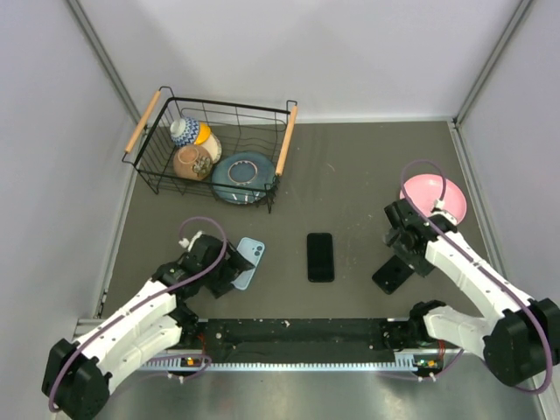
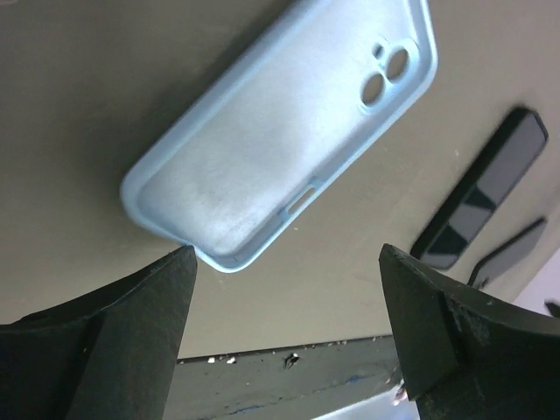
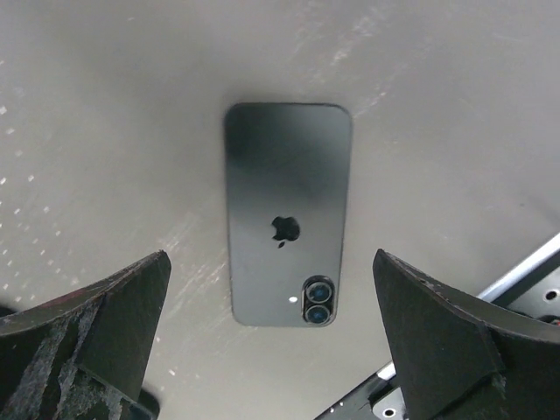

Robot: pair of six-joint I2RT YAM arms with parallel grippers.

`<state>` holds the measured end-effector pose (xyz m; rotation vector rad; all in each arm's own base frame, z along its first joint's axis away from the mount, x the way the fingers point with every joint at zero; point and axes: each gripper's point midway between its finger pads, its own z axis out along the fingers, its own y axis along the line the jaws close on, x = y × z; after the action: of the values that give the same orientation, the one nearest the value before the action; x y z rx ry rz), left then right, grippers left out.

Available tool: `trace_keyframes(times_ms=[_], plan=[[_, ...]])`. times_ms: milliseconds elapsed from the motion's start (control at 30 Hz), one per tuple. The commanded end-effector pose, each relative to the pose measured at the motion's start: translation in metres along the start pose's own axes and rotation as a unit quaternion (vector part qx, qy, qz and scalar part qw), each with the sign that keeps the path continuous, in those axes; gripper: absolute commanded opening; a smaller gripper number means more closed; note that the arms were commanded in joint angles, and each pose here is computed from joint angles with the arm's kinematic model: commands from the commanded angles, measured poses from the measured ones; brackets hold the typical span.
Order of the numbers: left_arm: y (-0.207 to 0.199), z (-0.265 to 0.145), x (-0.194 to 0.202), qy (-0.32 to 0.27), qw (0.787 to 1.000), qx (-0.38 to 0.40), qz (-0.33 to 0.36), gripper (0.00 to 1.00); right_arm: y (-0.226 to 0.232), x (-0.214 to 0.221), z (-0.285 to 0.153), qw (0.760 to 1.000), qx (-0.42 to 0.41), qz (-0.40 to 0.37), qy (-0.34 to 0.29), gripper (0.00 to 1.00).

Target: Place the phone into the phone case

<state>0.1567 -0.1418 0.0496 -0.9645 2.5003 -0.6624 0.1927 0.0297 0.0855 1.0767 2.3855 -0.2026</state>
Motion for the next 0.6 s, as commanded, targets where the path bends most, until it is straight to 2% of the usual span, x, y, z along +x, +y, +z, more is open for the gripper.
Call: trace_keyframes(times_ms=[0, 167, 333, 433, 467, 567], plan=[[-0.05, -0.007, 0.009, 0.036, 0.985, 0.111, 0.129, 0.9, -0.012, -0.017, 0.004, 0.998, 0.048, 0.026, -0.016, 0.99], [-0.078, -0.019, 0.021, 0.059, 0.952, 0.173, 0.245, 0.89, -0.011, -0.019, 0.016, 0.998, 0.053, 0.037, -0.008, 0.99], [-0.095, -0.033, 0.033, 0.058, 0.926, 0.232, 0.293, 0.91, -0.003, -0.018, 0.025, 0.998, 0.036, 0.054, -0.006, 0.99], [-0.111, -0.047, 0.042, 0.054, 0.9, 0.289, 0.323, 0.9, -0.002, -0.009, 0.032, 0.998, 0.038, 0.053, 0.015, 0.99], [-0.114, -0.05, 0.047, 0.055, 0.888, 0.299, 0.346, 0.89, -0.001, -0.007, 0.035, 0.998, 0.042, 0.051, 0.021, 0.99], [-0.12, -0.054, 0.052, 0.05, 0.874, 0.295, 0.383, 0.89, -0.006, -0.004, 0.041, 0.997, 0.058, 0.053, 0.027, 0.98]])
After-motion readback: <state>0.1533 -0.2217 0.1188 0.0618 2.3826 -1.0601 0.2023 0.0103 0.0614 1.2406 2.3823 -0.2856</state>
